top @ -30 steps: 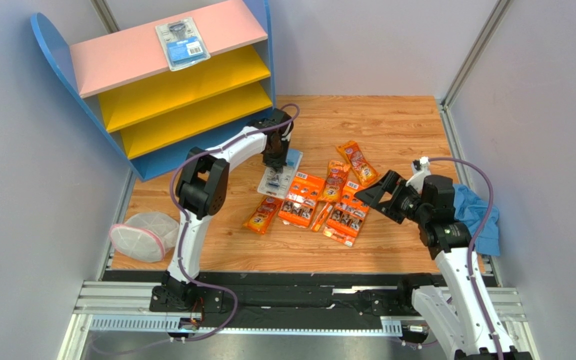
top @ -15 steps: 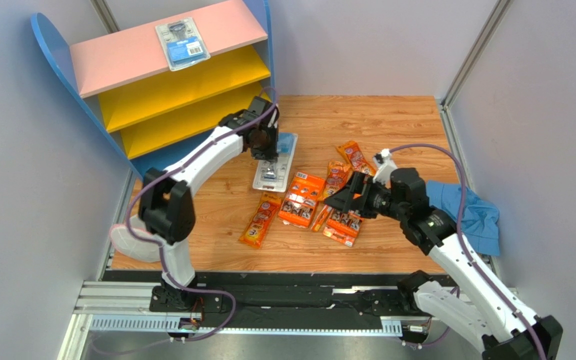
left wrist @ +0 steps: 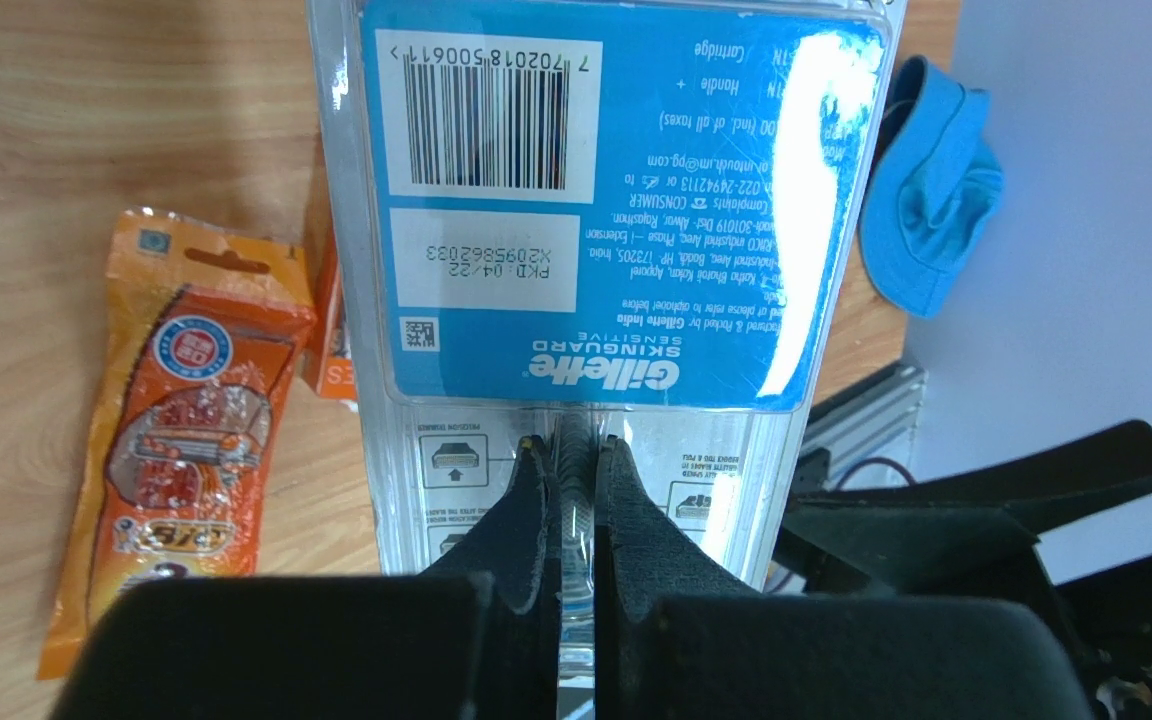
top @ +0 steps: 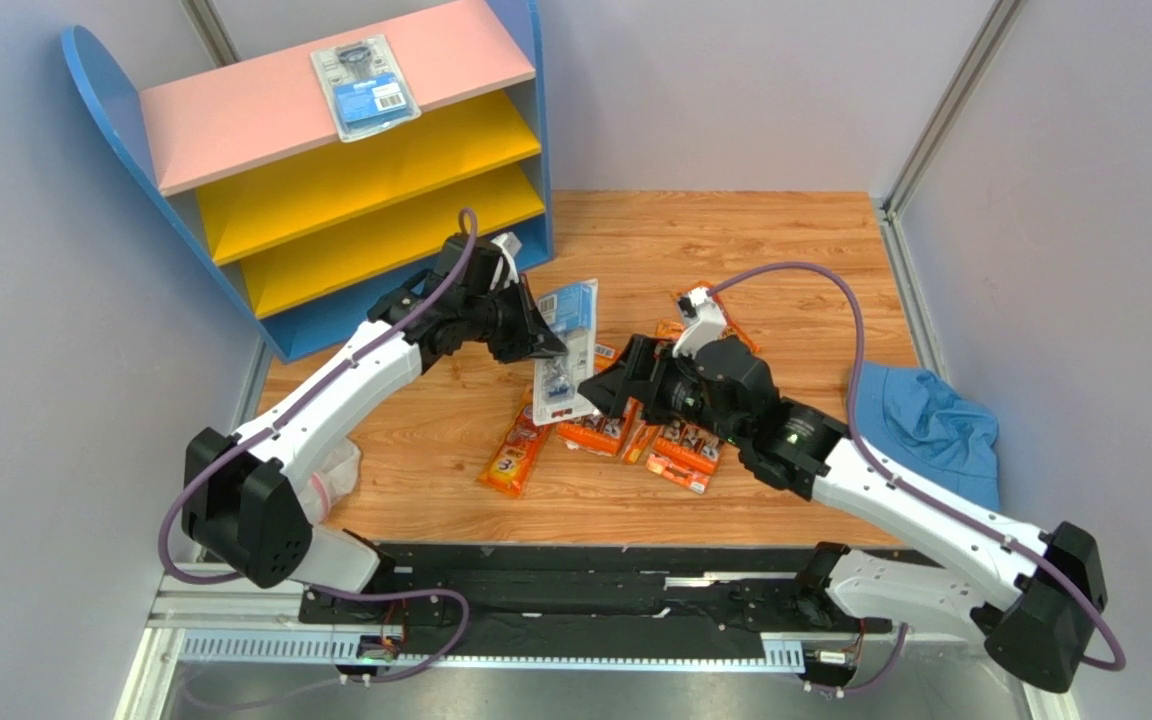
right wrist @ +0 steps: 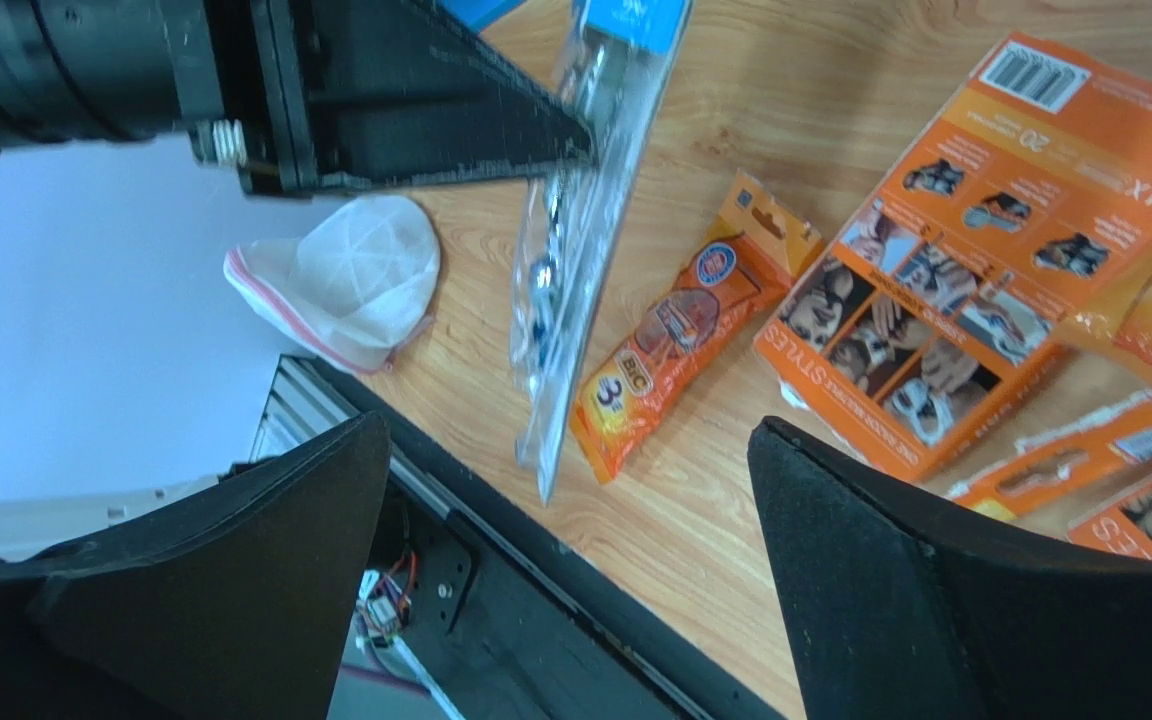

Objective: Place and organize the shaving razors onto the shelf

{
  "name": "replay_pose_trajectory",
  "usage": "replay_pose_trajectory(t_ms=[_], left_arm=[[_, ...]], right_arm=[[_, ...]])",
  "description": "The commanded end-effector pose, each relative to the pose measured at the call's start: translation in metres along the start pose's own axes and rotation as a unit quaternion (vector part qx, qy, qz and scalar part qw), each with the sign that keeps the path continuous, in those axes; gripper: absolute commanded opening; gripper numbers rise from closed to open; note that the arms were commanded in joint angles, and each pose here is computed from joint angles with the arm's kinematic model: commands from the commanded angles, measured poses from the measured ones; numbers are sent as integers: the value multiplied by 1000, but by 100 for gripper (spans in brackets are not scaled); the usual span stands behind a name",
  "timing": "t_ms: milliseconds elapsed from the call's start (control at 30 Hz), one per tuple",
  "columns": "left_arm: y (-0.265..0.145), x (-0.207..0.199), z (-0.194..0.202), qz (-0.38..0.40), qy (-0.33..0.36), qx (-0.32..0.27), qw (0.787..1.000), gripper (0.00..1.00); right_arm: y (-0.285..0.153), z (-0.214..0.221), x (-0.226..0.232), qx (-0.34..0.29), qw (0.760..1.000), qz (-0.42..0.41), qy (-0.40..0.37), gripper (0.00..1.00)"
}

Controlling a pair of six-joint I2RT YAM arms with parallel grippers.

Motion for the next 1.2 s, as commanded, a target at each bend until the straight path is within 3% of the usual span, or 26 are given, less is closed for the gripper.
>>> replay_pose_trajectory(t_ms=[0,200,233,300,333,400,433,500,533,667,833,1167], left_arm=[[-26,-39,3,87,-12,-12,996,0],[-39,-42,16,115,-20,-8,993,0],[-40,-41,17,118,-22,-9,993,0],[-46,-40,20,123,-17,-14,992,0],[-47,-39,21,124,-14,-14,992,0],[-50,-37,24,127,-1,-14,992,1],[-51,-36,25,131,6,-14,991,12],[-59,-35,26,136,30,-28,990,33],[-62,-35,26,139,38,-35,989,55],[-83,-34,28,160,69,-70,982,83],[-77,-25,44,198,78,-56,976,93],[-62,-37,64,303,114,-4,946,96]], right_arm=[[21,-30,22,-56,998,-18,16,91],[57,-11,21,2,1000,0,24,73],[57,-9,23,7,1000,-5,27,59],[57,-7,27,10,999,-16,32,42],[53,-9,29,5,999,-20,36,26],[48,-8,27,7,999,-19,35,15],[42,-9,26,7,999,-15,32,8],[36,-6,23,12,1000,-10,26,3],[32,-5,22,14,1000,-10,25,1],[19,3,5,34,999,-6,34,0],[-3,1,12,29,998,-55,16,0],[-40,3,72,96,963,-247,-48,0]])
Point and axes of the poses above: each gripper's point midway between its finger pads, its own y axis out along the fingers, its own x axis along the line the jaws close on, z = x × y, the point moved 2 cm from there along -y, back along the fingers, and after that the axes turned 9 degrees about -y, right-handed, at the moved point
